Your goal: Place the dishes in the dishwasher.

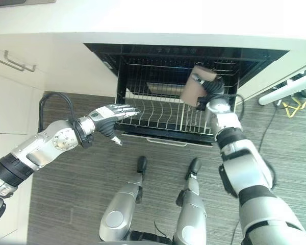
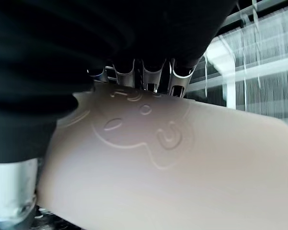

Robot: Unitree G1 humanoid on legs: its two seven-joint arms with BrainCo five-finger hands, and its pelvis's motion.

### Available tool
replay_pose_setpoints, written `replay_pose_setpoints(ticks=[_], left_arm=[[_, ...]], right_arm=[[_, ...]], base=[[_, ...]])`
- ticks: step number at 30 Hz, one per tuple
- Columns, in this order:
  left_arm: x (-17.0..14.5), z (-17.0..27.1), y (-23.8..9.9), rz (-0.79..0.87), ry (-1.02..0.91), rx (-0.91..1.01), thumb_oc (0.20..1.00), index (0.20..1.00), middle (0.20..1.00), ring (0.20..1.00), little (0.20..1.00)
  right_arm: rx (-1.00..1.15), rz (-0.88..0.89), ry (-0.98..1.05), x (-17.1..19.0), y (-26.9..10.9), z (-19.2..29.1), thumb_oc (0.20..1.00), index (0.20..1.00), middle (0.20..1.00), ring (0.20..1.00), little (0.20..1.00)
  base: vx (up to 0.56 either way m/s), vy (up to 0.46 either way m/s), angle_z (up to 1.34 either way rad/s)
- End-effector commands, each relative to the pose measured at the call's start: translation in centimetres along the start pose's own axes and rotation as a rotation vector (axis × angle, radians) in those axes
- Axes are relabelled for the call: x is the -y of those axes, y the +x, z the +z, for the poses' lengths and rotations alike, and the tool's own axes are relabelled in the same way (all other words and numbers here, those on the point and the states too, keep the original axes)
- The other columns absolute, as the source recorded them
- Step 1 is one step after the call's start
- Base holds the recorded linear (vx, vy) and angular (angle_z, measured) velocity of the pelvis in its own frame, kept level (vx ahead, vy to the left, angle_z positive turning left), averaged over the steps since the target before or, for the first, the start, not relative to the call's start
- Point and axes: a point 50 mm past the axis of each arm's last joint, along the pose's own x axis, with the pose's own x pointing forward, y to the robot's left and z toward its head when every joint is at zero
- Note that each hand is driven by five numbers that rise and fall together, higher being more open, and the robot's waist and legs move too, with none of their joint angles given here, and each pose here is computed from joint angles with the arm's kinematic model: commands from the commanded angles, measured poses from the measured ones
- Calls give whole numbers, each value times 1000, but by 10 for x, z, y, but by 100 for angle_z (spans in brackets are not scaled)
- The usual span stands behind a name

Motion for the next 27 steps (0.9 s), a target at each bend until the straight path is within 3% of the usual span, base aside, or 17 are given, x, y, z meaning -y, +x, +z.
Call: replay_pose_setpoints(ticks=[1, 27], left_arm=[[-10, 8, -1, 19, 15, 65, 1000, 1000, 1000, 1000, 1000], [-3, 3, 1, 28, 29, 13, 1000, 1000, 1000, 1000, 1000]], right_arm=[[159, 18, -104, -7, 0, 44, 200, 200, 200, 200, 200], [116, -87, -168, 3, 0, 21, 200, 200, 200, 200, 200]], base=[[-26, -20, 7], [-5, 0, -1]])
